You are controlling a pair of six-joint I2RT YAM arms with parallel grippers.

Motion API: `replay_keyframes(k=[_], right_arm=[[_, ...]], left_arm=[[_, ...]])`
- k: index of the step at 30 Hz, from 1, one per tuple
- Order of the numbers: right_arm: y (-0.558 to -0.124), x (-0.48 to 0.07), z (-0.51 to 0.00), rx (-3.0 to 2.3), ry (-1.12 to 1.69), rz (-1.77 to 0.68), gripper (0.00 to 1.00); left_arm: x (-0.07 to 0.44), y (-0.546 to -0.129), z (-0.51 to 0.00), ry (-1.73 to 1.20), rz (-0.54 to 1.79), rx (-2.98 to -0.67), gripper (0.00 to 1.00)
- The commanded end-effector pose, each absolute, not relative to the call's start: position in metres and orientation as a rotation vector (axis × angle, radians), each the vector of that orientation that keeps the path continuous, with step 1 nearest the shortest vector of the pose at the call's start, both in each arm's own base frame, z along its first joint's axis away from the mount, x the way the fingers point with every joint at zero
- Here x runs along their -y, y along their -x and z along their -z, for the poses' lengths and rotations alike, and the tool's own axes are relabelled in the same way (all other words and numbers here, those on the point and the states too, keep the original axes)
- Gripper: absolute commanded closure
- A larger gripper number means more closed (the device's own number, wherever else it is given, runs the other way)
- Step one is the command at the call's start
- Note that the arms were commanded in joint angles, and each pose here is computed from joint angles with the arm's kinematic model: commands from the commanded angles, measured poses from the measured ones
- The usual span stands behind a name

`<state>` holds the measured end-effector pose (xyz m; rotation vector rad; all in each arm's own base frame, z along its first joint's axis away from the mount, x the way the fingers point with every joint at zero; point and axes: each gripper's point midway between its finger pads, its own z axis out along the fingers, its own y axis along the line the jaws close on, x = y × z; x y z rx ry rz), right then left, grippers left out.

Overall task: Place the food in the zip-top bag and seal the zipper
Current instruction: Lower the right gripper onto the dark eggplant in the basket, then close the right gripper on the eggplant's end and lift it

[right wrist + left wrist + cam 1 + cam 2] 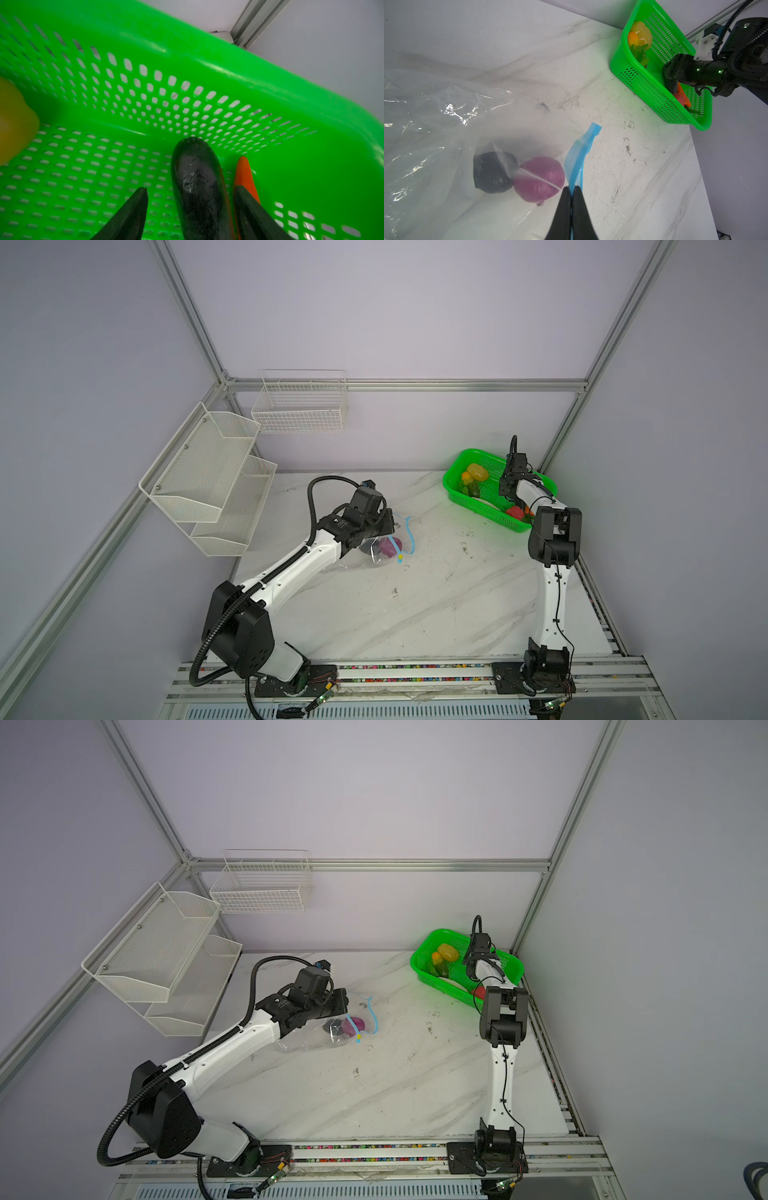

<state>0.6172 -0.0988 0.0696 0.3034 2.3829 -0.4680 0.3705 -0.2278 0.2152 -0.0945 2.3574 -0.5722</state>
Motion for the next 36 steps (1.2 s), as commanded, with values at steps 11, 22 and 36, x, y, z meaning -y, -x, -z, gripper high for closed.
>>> replay_keyframes(k=[11,22,36], right_arm=[[-0.625,0.106,-0.051,-2.395,-0.303,0.483,0.4],[-0.629,0.095,-0.072,-2.366,-0.322,0.384,0.48],[-0.62,0.053,-0.095,-2.331,-0.329,0.172,0.49]], left_arm=[[0.231,-0.377,-0.23,0.109,0.626,-2.298,1.0],[0.232,-0.377,-0.229,0.112,0.63,-2.301,1.0],[0.232,-0.375,-0.228,0.117,0.64,-2.302,1.0]])
